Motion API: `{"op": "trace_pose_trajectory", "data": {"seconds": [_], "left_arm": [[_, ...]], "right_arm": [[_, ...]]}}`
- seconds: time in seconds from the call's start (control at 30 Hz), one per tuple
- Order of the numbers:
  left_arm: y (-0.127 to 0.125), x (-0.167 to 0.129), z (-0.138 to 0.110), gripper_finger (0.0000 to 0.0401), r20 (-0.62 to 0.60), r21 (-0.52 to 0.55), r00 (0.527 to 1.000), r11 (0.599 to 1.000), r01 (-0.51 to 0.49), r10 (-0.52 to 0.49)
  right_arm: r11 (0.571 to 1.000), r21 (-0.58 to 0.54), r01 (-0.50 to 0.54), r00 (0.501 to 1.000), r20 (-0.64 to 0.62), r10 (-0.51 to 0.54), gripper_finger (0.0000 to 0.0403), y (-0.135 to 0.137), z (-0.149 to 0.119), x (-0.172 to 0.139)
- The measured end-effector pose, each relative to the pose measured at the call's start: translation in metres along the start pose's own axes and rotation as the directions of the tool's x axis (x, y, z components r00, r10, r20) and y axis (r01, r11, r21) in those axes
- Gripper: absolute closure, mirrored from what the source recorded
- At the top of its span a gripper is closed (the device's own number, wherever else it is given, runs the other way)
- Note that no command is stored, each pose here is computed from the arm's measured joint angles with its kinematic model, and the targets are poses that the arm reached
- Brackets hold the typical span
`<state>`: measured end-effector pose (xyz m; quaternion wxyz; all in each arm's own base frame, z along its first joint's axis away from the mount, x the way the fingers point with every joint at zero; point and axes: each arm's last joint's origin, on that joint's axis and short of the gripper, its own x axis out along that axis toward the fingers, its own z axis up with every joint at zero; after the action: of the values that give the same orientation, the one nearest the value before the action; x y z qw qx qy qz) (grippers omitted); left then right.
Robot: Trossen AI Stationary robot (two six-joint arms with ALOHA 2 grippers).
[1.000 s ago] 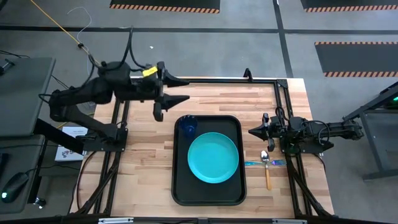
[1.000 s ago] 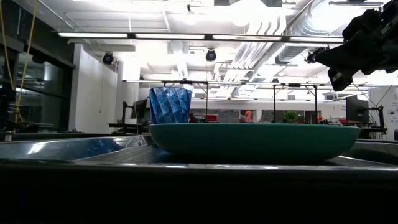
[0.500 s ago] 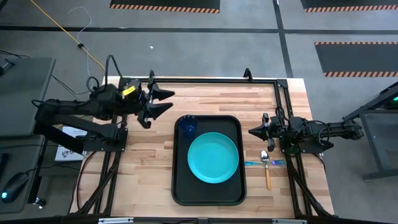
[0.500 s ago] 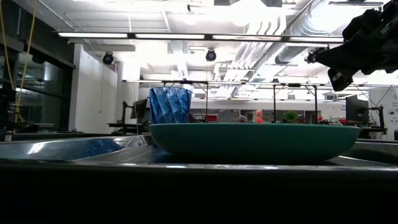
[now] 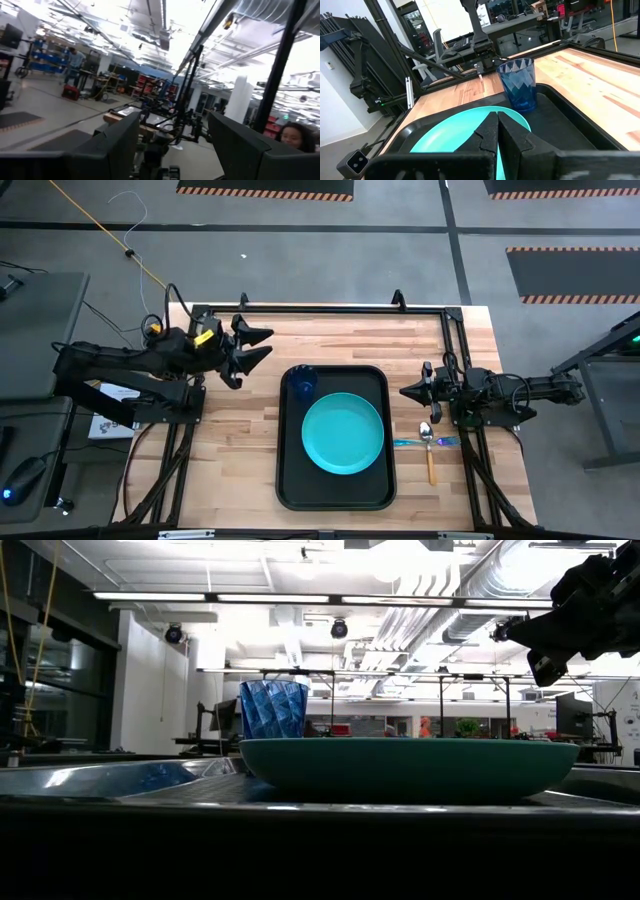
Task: Pick and place plate/cup/fork/spoon on tray
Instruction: Put the yellow spoon in the black tray into the bottom of the blue plate
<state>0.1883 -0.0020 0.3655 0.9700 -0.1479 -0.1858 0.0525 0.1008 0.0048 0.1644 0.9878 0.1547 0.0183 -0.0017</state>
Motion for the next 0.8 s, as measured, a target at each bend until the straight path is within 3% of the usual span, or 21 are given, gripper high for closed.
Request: {"op": "trace_pose_trajectory", "data": {"seconds": [0.43,0.63,0.8], "left_arm": [[0.001,0.000,0.000,0.0172,0.008,-0.032,0.999,0.999,-0.037,0.037],[0.001,0.000,0.000,0.0172,0.010,-0.071,0.999,0.997,-0.043,0.043],[0.002,0.000,0.000,0.0172,0.013,-0.089,0.998,0.994,-0.056,0.057]], "right_arm": [[0.999,0.010,0.039,0.998,0.043,-0.039,0.0402,-0.001,0.003,0.000],[0.956,0.290,-0.043,0.971,0.238,-0.028,0.0402,0.004,0.021,-0.002],[0.867,0.491,-0.087,0.870,0.461,-0.174,0.0402,0.003,0.040,-0.010]]}}
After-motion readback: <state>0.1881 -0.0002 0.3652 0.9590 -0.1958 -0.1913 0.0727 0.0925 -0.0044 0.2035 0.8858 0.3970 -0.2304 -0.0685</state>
